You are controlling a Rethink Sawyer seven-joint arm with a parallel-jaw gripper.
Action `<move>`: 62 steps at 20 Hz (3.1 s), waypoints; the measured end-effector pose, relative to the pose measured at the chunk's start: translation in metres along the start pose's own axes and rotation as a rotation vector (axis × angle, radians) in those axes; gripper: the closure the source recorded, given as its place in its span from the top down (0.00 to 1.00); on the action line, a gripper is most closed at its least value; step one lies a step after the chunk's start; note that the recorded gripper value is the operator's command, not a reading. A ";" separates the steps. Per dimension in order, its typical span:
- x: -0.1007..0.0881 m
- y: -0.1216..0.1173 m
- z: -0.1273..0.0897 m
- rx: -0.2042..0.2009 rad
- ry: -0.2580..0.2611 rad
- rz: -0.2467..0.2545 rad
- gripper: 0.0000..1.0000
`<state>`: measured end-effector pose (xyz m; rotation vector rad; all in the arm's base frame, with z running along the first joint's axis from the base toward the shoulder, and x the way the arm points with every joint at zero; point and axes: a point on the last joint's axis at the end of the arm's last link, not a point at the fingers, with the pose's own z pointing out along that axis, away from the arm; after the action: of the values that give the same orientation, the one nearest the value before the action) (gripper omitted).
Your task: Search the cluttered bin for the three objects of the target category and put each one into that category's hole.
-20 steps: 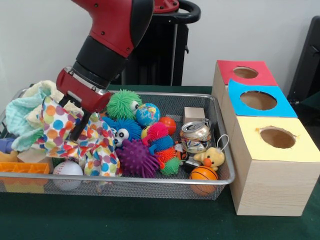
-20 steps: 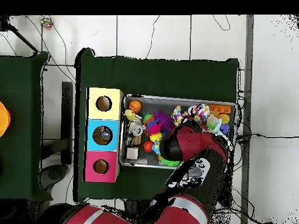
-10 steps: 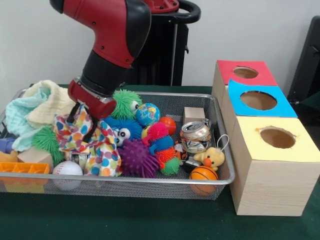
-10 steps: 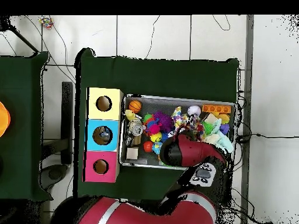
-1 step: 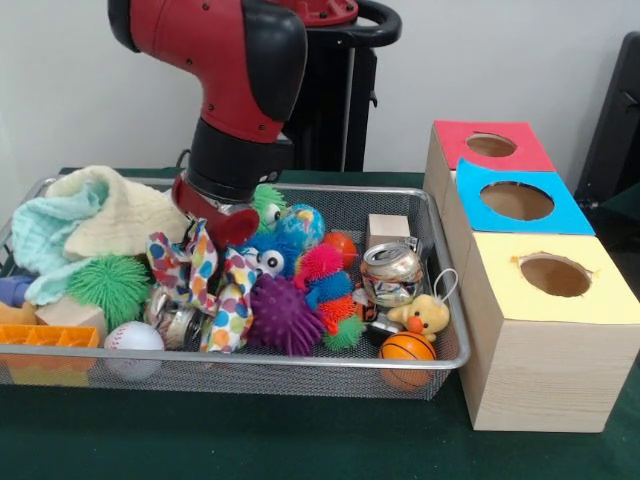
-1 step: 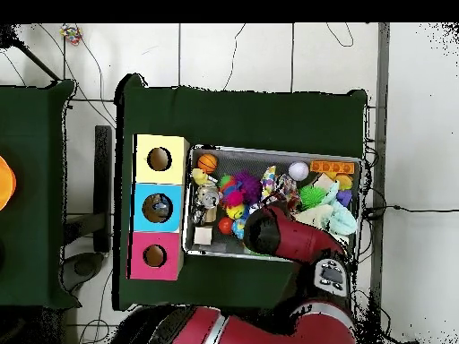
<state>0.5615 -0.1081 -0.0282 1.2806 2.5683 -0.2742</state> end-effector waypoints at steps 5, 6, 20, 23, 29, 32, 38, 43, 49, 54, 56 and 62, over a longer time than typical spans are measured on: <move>-0.006 -0.001 -0.008 -0.082 0.118 0.188 1.00; -0.007 -0.001 -0.010 -0.094 0.137 0.215 1.00; 0.001 0.035 -0.067 -0.149 0.278 0.251 1.00; 0.011 0.052 -0.081 -0.166 0.261 0.203 1.00; 0.034 0.079 -0.105 -0.197 0.232 0.101 1.00; 0.042 0.084 -0.110 -0.201 0.222 0.065 1.00; 0.044 0.083 -0.111 -0.206 0.193 -0.006 1.00; 0.026 0.065 -0.103 -0.187 0.204 0.013 1.00; 0.000 0.049 -0.116 -0.105 0.221 -0.044 1.00; -0.023 0.047 -0.151 -0.011 0.242 -0.114 1.00; -0.034 0.047 -0.169 0.021 0.253 -0.125 1.00; -0.054 0.049 -0.195 0.028 0.228 -0.124 1.00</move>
<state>0.6036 -0.0651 0.1708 1.2273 2.8515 -0.1978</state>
